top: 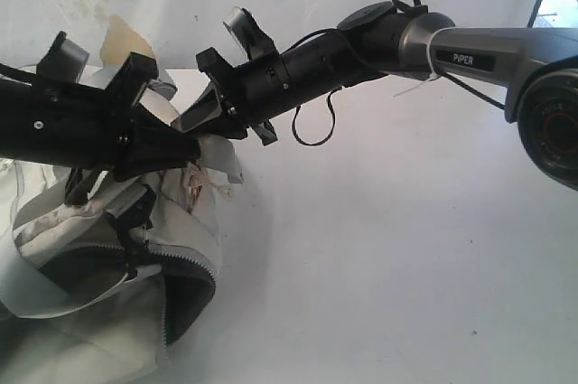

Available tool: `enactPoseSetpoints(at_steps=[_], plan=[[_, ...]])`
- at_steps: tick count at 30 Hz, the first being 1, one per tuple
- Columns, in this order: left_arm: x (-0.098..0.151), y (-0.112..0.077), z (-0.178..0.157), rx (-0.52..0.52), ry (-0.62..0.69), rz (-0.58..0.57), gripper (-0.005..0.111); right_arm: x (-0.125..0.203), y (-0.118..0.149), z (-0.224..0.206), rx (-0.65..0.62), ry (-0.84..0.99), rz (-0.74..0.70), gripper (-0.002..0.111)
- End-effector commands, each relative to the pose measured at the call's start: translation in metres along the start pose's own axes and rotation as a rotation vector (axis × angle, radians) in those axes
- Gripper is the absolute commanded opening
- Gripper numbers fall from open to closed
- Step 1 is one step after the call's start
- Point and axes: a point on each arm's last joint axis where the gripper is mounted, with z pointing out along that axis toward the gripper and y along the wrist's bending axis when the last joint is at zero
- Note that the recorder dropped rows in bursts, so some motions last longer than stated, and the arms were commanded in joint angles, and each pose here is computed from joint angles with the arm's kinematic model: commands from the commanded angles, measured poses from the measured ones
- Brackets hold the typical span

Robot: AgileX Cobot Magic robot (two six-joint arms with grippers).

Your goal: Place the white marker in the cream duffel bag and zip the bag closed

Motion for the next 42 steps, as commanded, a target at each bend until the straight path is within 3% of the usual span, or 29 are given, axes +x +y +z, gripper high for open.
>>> enactPoseSetpoints(at_steps=[1, 6, 11, 21, 28, 36, 42], plan=[[0.001, -0.011, -0.021, 0.132, 0.076, -0.057, 0.000, -0.005, -0.014, -0.005, 0.122, -0.048, -0.040, 0.000], [0.002, -0.005, -0.032, 0.140, 0.131, -0.055, 0.000, -0.005, -0.015, -0.005, 0.132, -0.048, -0.044, 0.000], [0.005, 0.010, -0.042, 0.036, 0.210, -0.003, 0.000, -0.005, -0.016, -0.005, 0.138, -0.046, -0.047, 0.000], [-0.002, 0.023, -0.061, -0.033, 0.160, 0.043, 0.000, -0.002, -0.025, -0.010, 0.216, -0.002, -0.081, 0.000], [-0.001, 0.018, -0.064, -0.019, 0.143, 0.098, 0.000, -0.006, -0.030, -0.019, 0.229, -0.032, -0.072, 0.000], [0.004, 0.038, -0.068, -0.235, 0.203, 0.139, 0.000, -0.001, -0.027, -0.018, 0.199, 0.030, -0.158, 0.000], [0.005, 0.032, -0.076, -0.285, 0.172, 0.193, 0.000, -0.002, -0.030, -0.022, 0.211, 0.017, -0.156, 0.000]])
